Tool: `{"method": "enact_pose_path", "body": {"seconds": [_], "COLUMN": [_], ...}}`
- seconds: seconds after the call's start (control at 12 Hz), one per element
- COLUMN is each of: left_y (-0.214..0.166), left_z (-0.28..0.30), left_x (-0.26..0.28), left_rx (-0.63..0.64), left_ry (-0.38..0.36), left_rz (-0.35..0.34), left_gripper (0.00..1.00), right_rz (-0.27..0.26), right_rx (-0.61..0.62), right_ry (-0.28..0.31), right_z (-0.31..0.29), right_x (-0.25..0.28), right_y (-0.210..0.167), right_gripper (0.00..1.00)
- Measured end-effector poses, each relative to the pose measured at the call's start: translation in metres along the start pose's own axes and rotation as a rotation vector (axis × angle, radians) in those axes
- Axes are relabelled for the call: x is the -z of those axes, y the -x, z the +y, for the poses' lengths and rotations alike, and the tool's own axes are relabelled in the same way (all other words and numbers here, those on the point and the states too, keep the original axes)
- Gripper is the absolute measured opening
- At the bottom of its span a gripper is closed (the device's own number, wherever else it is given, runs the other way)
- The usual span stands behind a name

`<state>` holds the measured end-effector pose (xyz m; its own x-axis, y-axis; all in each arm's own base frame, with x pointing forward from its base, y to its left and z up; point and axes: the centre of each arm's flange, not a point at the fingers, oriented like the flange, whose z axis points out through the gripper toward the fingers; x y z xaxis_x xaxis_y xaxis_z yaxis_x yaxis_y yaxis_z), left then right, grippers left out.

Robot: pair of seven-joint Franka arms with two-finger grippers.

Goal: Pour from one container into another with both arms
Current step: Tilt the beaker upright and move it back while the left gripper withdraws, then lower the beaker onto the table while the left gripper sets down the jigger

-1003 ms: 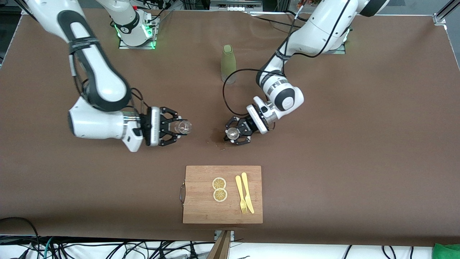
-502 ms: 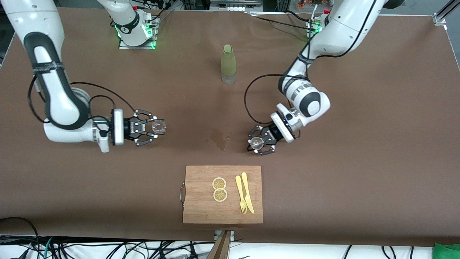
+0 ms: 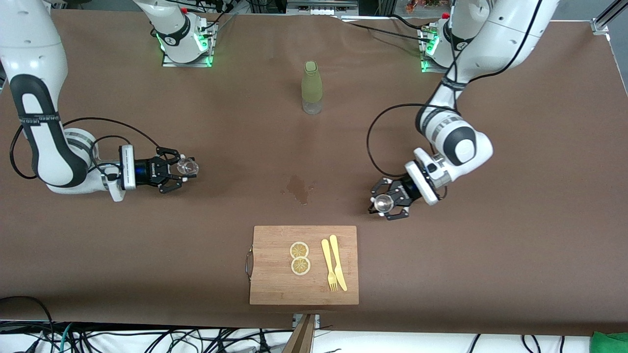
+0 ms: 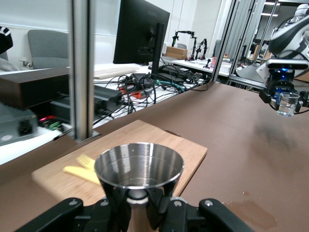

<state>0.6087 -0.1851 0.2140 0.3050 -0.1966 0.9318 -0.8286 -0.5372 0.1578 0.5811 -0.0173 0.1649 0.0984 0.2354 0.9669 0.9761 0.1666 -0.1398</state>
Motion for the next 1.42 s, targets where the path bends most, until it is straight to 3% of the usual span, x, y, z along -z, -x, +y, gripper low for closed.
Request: {"method": "enact_pose_path", "body": {"seconds": [0.25,0.84,1.17,1.42], "left_y": [-0.005,-0.021,-0.038,-0.039], "left_z": [-0.035,-0.101,-0.126,-0.131], "left_x": [0.042,0.136,0.184,0.192], "left_rx": [0.036,0.246,0.349,0.35], "left_ry": [0.011,0.025,-0.006,-0.041], "left_rz": [-0.06,-0.175,-0.326,-0.353], "left_gripper": [0.1,0.1,0.1,0.1], "right_rz": [0.028,-0.012,-0.01,-0.014], "right_rx": [0.044,0.042,0.046,0.047], "right_ry": [0.028,0.074,0.074,0.072], "right_z": [-0.018,-0.056,-0.058,-0.057], "right_x": [0.025,0.07,0.071,0.072], "right_y": [0.043,0.112,0.128,0.13], "right_gripper": [0.49,0.49,0.49,0.82]}}
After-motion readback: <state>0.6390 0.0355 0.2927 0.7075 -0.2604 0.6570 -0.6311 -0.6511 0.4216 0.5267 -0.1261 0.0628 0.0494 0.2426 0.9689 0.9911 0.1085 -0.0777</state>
